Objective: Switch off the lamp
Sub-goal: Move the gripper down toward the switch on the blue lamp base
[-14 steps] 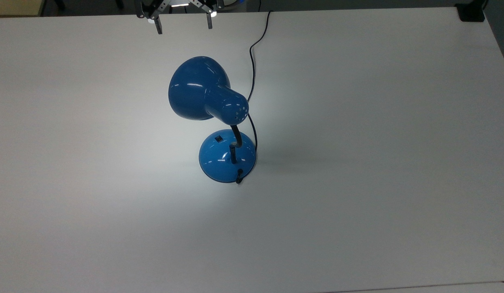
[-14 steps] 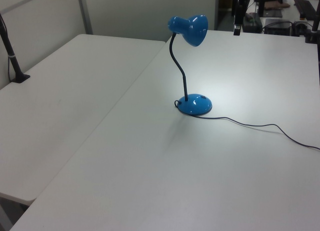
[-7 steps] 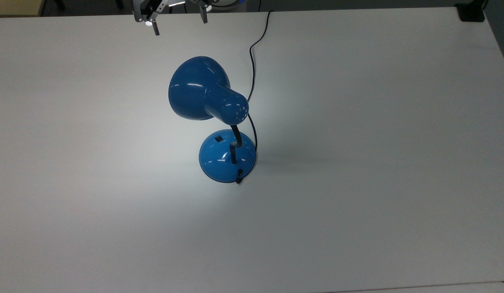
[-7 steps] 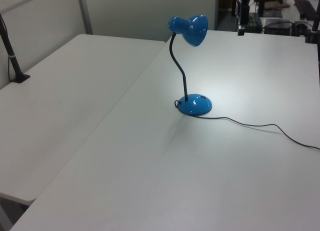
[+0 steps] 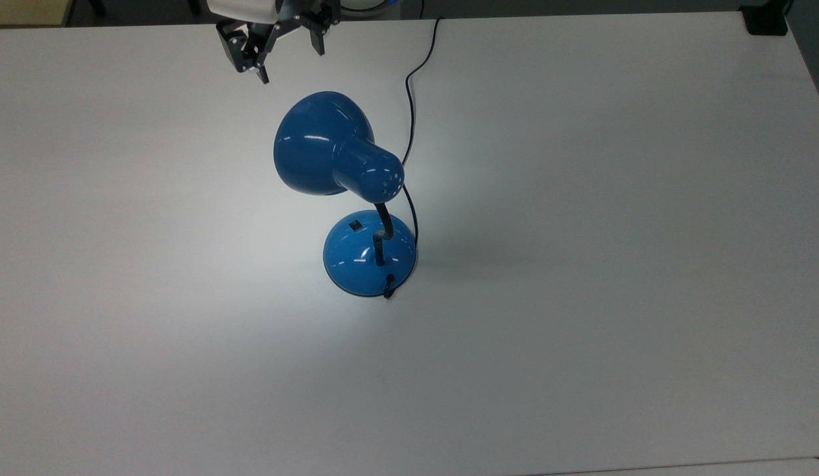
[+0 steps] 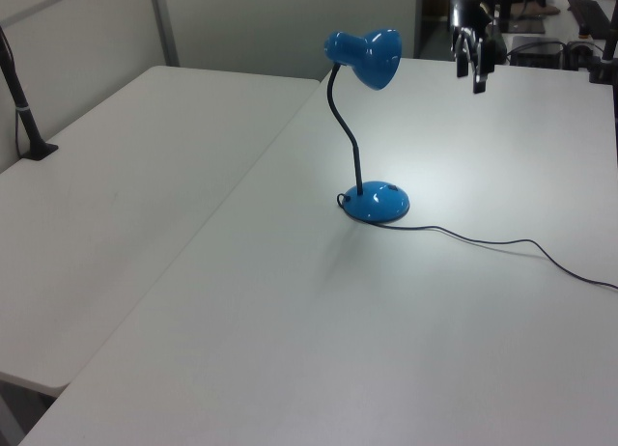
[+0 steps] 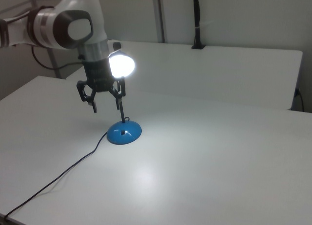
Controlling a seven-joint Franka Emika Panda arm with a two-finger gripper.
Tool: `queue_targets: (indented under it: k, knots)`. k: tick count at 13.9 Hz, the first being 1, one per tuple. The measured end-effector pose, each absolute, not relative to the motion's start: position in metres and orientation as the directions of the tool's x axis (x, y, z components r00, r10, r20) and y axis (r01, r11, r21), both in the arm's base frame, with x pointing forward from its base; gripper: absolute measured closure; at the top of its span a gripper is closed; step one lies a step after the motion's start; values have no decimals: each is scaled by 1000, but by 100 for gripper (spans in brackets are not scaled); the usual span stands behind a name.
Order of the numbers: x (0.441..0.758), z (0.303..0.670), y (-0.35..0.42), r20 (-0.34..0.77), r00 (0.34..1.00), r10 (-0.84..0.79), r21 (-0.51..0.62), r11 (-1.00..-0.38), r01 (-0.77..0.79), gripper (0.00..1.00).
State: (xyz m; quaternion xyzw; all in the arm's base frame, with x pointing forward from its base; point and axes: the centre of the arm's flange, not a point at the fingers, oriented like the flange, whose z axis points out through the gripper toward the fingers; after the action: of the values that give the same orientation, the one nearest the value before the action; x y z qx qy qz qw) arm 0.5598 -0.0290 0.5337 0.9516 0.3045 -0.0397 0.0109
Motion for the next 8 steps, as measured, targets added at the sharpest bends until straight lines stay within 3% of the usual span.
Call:
queue_targets:
  k: [5,7,8]
  knots:
    - [579,486,-25,-22,853,521,-56,-853,519,75]
    - [586,469,-25,11,888,460,-80,-885,459,94]
    - [591,457,-25,35,917,398,-104,-911,399,99]
